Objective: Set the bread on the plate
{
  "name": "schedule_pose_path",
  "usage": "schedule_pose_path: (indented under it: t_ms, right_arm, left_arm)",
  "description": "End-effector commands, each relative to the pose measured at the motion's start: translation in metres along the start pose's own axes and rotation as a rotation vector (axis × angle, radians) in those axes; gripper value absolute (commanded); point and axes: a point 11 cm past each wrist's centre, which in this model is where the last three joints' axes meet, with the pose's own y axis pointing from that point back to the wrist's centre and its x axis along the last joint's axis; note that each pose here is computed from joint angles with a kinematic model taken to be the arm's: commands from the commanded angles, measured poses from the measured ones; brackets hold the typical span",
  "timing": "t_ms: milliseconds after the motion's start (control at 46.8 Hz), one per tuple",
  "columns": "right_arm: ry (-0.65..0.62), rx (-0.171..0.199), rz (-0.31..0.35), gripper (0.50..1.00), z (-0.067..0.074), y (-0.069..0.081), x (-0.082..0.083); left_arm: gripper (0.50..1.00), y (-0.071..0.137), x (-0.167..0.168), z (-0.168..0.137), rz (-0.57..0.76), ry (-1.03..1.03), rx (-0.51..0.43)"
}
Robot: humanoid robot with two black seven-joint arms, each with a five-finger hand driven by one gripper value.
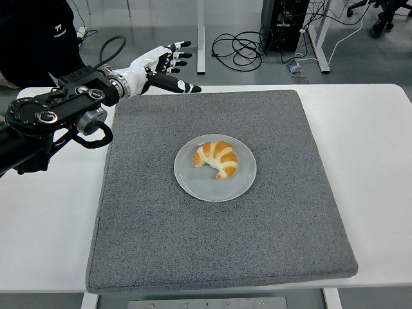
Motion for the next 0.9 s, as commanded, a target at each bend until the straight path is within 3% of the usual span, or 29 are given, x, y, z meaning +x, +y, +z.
schedule_pose_path:
  t_ms: [0, 321, 876]
  right_arm:
    - [0.0, 0.0, 0.0, 1.0, 0.0, 0.0, 0.0]
    - [0.0, 0.0, 0.0, 1.0, 0.0, 0.0, 0.0]
    - [0.0, 0.0, -0.002, 1.0, 0.0, 0.0, -0.001]
  left_arm:
    - [0.961, 0.001, 0.015, -0.003, 0.021, 0.078, -0.007]
    - [0.961, 0.012, 0.038, -0.027, 0.005, 0.376, -0.053]
    - [0.961, 0.031, 0.048, -0.069, 0.053, 0.513, -0.132]
